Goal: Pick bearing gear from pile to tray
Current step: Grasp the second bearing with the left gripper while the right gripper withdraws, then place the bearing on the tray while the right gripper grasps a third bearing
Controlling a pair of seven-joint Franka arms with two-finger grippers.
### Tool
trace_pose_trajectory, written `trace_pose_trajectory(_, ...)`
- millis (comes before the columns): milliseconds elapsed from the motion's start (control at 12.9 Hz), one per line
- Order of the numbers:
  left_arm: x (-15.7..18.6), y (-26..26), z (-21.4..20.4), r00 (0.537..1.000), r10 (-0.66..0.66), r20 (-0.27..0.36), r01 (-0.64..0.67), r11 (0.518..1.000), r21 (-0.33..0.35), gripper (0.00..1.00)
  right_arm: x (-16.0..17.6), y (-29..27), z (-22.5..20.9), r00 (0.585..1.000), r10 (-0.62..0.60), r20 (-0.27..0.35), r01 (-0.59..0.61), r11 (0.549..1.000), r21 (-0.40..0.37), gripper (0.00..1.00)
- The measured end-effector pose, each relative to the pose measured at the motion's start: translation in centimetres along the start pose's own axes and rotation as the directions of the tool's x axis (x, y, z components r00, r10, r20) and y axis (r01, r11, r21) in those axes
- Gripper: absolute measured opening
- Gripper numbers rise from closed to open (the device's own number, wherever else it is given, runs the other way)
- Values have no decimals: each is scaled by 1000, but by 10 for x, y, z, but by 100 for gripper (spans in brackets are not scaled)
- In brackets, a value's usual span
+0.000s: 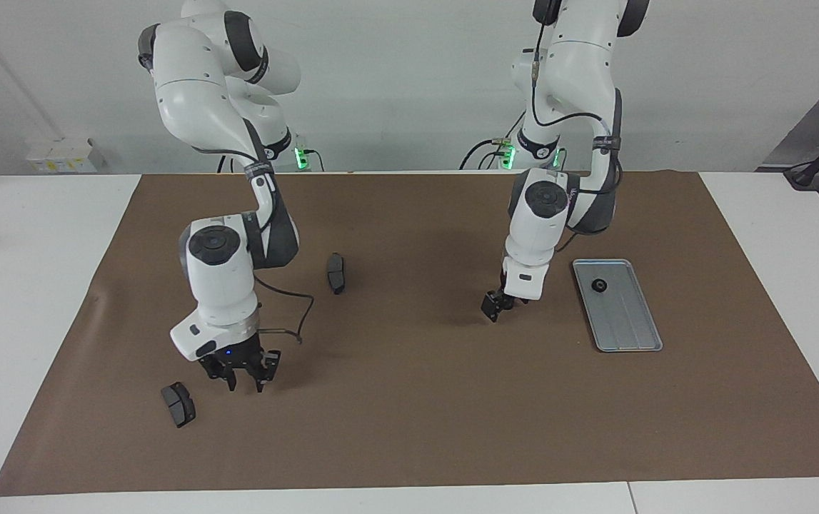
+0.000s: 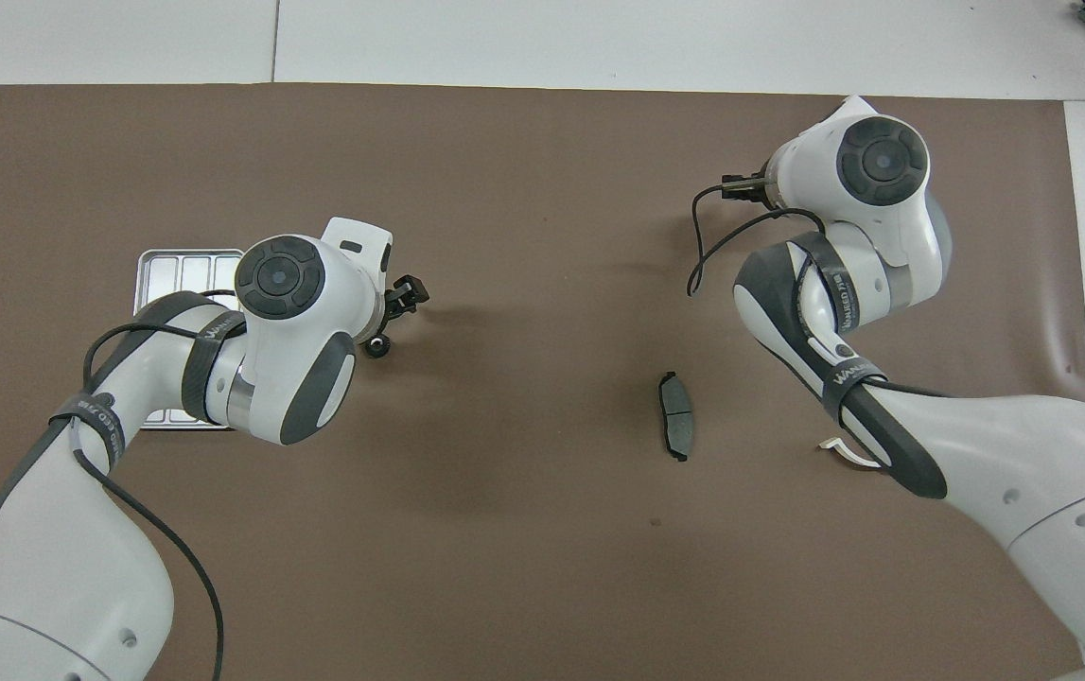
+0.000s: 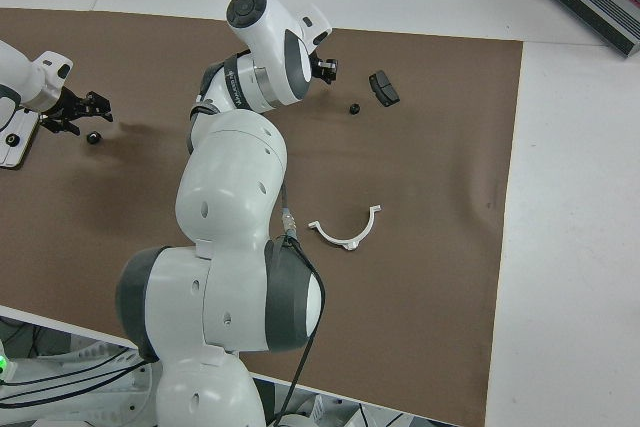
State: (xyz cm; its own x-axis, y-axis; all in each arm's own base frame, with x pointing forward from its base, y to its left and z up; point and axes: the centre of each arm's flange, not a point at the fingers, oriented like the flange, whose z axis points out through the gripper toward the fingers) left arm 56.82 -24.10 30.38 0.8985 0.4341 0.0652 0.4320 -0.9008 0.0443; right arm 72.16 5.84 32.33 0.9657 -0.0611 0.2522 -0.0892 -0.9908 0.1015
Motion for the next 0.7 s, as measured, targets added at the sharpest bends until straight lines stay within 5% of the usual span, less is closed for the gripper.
trace_pose_trajectory(233, -3, -5, 7, 1000, -4, 15, 4, 1000, 19, 84, 3, 49, 9, 999, 34, 19, -34, 999, -14, 54)
trace_pose_trajectory(699, -7, -8, 9, 999, -8, 35, 7, 999, 42, 80, -3, 77, 20, 991, 112, 67, -115, 993, 39, 53)
